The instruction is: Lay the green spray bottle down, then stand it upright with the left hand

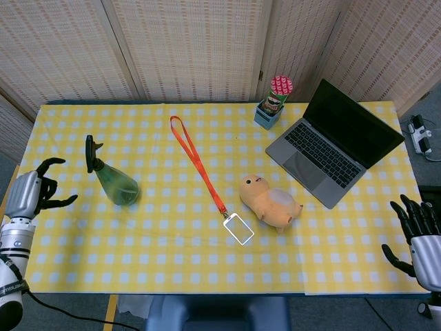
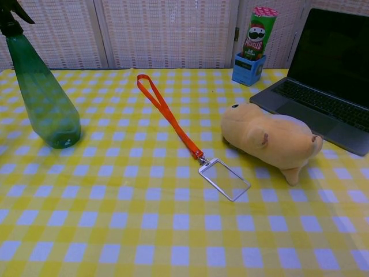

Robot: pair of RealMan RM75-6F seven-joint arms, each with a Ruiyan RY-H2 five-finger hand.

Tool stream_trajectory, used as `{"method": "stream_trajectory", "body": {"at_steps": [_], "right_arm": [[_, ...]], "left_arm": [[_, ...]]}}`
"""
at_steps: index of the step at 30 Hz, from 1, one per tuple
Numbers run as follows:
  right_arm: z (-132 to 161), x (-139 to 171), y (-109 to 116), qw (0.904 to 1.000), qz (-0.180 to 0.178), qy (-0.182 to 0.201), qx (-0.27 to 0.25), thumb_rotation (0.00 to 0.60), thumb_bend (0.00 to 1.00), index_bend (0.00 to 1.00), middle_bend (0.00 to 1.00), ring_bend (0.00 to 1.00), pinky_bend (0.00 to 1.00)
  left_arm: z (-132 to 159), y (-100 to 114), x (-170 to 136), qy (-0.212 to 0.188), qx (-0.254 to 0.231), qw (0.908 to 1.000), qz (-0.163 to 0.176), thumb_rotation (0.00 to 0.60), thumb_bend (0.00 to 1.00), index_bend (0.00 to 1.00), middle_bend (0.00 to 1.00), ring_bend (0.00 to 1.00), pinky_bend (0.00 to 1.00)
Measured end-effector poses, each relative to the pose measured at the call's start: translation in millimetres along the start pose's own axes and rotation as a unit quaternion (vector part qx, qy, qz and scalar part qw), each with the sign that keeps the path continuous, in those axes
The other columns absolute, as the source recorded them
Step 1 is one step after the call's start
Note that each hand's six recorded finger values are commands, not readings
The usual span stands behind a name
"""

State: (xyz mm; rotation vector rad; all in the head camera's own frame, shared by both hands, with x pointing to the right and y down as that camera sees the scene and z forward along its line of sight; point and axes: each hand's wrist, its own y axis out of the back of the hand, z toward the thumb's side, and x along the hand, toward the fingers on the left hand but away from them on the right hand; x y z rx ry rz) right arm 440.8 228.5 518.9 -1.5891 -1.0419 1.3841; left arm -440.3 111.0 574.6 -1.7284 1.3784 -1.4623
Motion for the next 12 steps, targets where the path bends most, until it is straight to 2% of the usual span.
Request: {"method": "stream_trajectory", "body": {"at_steps": [1, 2, 3, 4, 6, 8, 10, 12], "right_arm": [[0.3, -0.3, -0.9, 1.0000, 0.002, 0.001, 0.000, 0.600, 0.33, 0.00, 0.00, 0.00, 0.00], [0.8, -0.6, -1.8, 1.0000, 0.004, 0.002, 0.001, 0.600, 0.33, 0.00, 0.00, 0.00, 0.00], [1.4, -1.2, -3.0, 1.0000, 0.006, 0.003, 0.002, 0.600, 0.33, 0.00, 0.00, 0.00, 0.00], [1.8, -1.7, -4.0, 1.0000, 0.008, 0.004, 0.002, 0.600, 0.33, 0.00, 0.00, 0.00, 0.00], [2.6, -3.1, -5.8, 0.9999, 0.011, 0.006, 0.004, 0.600, 0.33, 0.00, 0.00, 0.00, 0.00], [2.7, -3.9, -7.4, 0.9999, 0.014, 0.007, 0.005, 0.600, 0.33, 0.00, 0.00, 0.00, 0.00], [3.2, -4.4, -7.7, 0.9999, 0.012, 0.007, 0.006, 0.600, 0.33, 0.00, 0.00, 0.00, 0.00], [3.8, -4.5, -7.8, 0.9999, 0.008, 0.007, 0.008, 0.600, 0.33, 0.00, 0.00, 0.00, 0.00]], "left_arm": [[-6.5, -1.9, -9.3, -0.016, 0.027, 0.9995, 0.010, 0.600, 0.13, 0.30, 0.31, 0.18, 0.18], [-12.3, -5.3, -17.6, -0.028, 0.047, 0.9984, 0.013, 0.600, 0.13, 0.25, 0.20, 0.07, 0.05], [-18.6, -9.4, -26.4, -0.039, 0.067, 0.9968, 0.016, 0.600, 0.13, 0.21, 0.11, 0.02, 0.00], [-27.4, -15.1, -38.4, -0.051, 0.092, 0.9942, 0.021, 0.600, 0.13, 0.17, 0.05, 0.00, 0.00], [-42.0, -24.9, -57.4, -0.061, 0.125, 0.9899, 0.026, 0.600, 0.12, 0.10, 0.01, 0.00, 0.00], [-55.8, -33.4, -74.5, -0.064, 0.165, 0.9838, 0.025, 0.600, 0.11, 0.03, 0.00, 0.00, 0.00], [-64.7, -36.3, -83.1, -0.059, 0.195, 0.9788, 0.021, 0.600, 0.10, 0.01, 0.00, 0.00, 0.00], [-66.6, -40.6, -88.4, -0.052, 0.204, 0.9776, 0.012, 0.600, 0.11, 0.01, 0.00, 0.00, 0.00]]}}
